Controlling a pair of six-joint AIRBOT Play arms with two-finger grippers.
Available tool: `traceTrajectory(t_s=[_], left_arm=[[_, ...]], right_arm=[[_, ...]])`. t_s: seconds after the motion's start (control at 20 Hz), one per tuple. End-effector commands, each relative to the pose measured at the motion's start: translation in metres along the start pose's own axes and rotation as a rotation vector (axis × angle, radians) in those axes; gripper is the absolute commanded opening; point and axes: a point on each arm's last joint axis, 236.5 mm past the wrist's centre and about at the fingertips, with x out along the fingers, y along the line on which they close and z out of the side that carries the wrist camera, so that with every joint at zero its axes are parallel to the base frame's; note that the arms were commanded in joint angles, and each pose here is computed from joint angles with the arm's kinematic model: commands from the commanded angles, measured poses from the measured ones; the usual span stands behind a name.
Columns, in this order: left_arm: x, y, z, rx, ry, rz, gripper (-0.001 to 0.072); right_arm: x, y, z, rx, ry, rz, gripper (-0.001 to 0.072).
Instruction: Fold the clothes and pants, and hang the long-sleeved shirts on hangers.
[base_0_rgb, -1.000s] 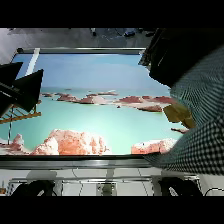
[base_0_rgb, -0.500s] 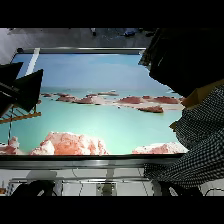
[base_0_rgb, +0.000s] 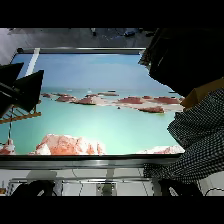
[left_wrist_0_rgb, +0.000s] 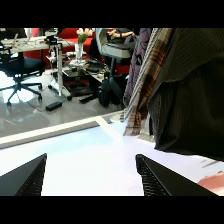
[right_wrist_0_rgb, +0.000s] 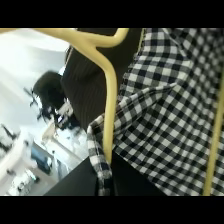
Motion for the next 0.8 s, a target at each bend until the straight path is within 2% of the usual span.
traceTrajectory(t_s=[0.0,0.15,0.3,0.4,0.5,0.75], left_arm=[[0.000,-0.004,-0.006,-0.002,0.025,-0.015,0.0652],[0.000,-0.006,-0.010,-0.002,0.043,-0.026,0.0652],[0.000,-0.007,-0.012,-0.002,0.050,-0.029,0.0651],[0.000,-0.007,-0.012,-0.002,0.050,-0.029,0.0615],[0.000,-0.007,-0.012,-0.002,0.050,-0.029,0.0615],[0.000,-0.007,-0.012,-0.002,0.050,-0.029,0.0615]], right_arm=[[0.020,-0.002,0.003,0.120,-0.045,-0.062,0.0042],[0.035,0.033,0.023,0.178,-0.139,0.044,0.0042],[0.040,0.043,0.060,0.216,-0.258,0.025,0.0042],[0.042,0.045,0.087,0.217,-0.345,-0.012,0.0042],[0.049,0.037,0.102,0.238,-0.400,-0.094,0.0042],[0.106,0.022,0.087,0.290,-0.362,-0.195,0.0042]])
